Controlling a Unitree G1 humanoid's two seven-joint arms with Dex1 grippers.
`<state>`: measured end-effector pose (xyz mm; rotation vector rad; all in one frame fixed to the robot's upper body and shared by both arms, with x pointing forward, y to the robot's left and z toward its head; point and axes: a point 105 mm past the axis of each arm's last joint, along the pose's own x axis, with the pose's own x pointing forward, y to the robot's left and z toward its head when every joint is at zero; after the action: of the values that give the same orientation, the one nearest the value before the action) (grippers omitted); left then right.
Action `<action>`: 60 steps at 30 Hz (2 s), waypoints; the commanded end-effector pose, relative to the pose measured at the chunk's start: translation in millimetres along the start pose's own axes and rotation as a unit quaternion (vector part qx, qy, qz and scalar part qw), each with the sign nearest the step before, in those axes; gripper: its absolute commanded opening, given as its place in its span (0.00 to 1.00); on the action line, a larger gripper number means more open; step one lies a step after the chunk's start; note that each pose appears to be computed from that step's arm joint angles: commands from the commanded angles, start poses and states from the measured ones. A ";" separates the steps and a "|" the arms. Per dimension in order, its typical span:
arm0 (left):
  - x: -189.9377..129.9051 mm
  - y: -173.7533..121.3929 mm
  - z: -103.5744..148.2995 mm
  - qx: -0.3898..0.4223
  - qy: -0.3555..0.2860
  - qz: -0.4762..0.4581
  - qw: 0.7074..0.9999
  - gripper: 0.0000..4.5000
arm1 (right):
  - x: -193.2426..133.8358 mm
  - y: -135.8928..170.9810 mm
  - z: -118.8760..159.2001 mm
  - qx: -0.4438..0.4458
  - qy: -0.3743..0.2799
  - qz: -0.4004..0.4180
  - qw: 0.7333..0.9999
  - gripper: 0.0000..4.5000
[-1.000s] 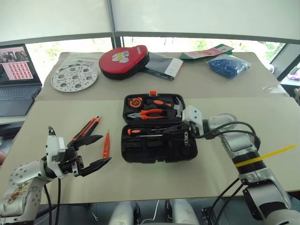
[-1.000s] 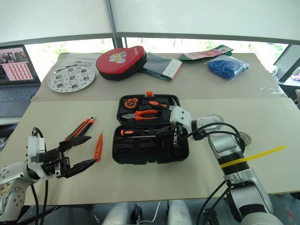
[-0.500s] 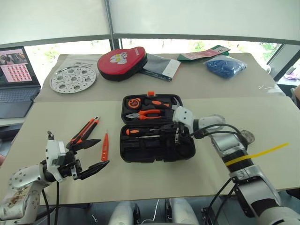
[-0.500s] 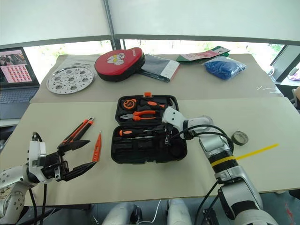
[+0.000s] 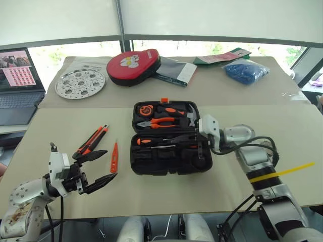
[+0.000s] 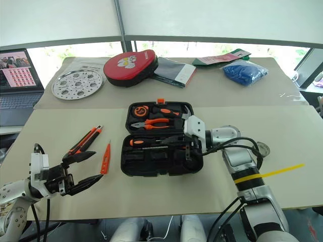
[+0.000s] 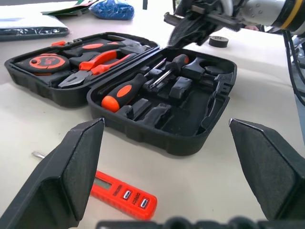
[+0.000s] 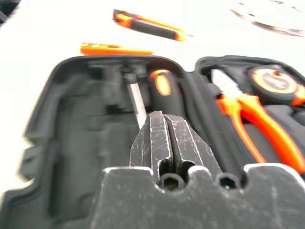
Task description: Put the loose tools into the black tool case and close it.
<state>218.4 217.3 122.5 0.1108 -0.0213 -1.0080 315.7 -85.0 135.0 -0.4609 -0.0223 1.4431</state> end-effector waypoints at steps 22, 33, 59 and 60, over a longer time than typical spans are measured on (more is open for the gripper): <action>6.8 0.8 16.7 0.017 -0.009 0.001 1.000 1.00 | 15.6 -8.6 -40.0 -0.004 0.107 -0.029 0.994 0.01; -11.3 8.2 14.6 -0.003 -0.001 0.066 0.998 1.00 | 8.7 -19.9 14.4 -0.023 -0.060 -0.077 0.995 0.01; -105.3 15.5 -0.2 -0.112 0.149 0.321 0.929 1.00 | -108.8 51.1 30.3 -0.003 -0.148 -0.172 0.974 0.99; -82.3 14.2 3.0 -0.127 0.145 0.305 0.932 1.00 | -107.1 51.7 34.4 -0.009 -0.151 -0.166 0.974 0.99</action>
<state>176.0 319.3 125.9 0.0456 0.3086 -0.3181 244.9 -175.7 160.9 -0.2098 -0.2780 1.1711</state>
